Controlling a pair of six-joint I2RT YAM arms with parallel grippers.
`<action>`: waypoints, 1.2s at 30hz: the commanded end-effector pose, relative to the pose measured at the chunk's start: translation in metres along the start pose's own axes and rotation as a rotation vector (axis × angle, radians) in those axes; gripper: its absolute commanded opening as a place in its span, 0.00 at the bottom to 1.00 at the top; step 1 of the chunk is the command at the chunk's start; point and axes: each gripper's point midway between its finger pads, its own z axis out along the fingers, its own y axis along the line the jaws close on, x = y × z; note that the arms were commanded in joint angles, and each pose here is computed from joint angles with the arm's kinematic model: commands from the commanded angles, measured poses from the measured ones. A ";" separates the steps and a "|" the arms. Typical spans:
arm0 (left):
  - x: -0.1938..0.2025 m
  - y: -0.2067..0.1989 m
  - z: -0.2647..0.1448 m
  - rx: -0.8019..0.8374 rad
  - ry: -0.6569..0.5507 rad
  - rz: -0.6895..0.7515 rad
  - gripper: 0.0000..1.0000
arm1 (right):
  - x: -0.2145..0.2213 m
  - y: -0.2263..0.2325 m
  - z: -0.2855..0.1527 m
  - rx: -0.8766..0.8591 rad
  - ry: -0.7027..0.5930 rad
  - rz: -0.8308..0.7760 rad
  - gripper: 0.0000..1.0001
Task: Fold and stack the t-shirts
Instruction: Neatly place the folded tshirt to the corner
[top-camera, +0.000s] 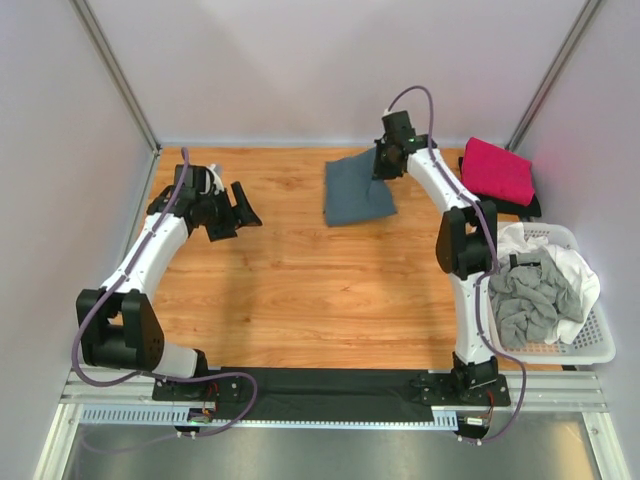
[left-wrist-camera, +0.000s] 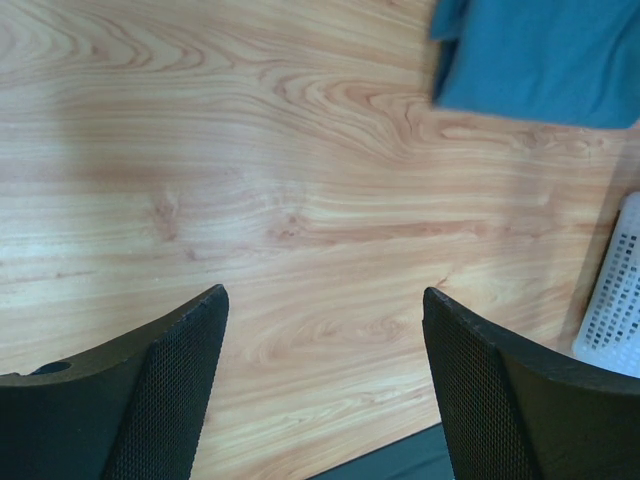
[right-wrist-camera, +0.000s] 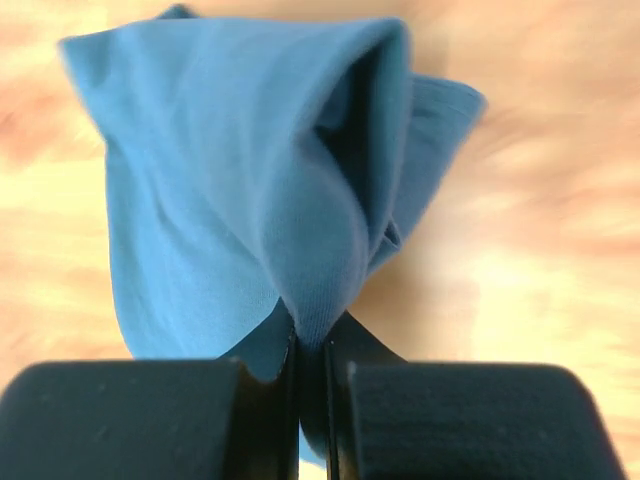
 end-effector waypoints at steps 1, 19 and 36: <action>-0.024 -0.013 -0.006 0.050 -0.058 0.036 0.84 | -0.023 -0.076 -0.009 0.174 0.053 -0.134 0.00; -0.029 0.009 0.017 -0.049 0.008 -0.044 0.84 | -0.139 -0.220 -0.079 0.422 -0.187 -0.338 0.00; -0.049 0.004 0.050 -0.045 0.128 -0.084 0.81 | -0.179 -0.295 -0.156 0.589 -0.318 -0.331 0.00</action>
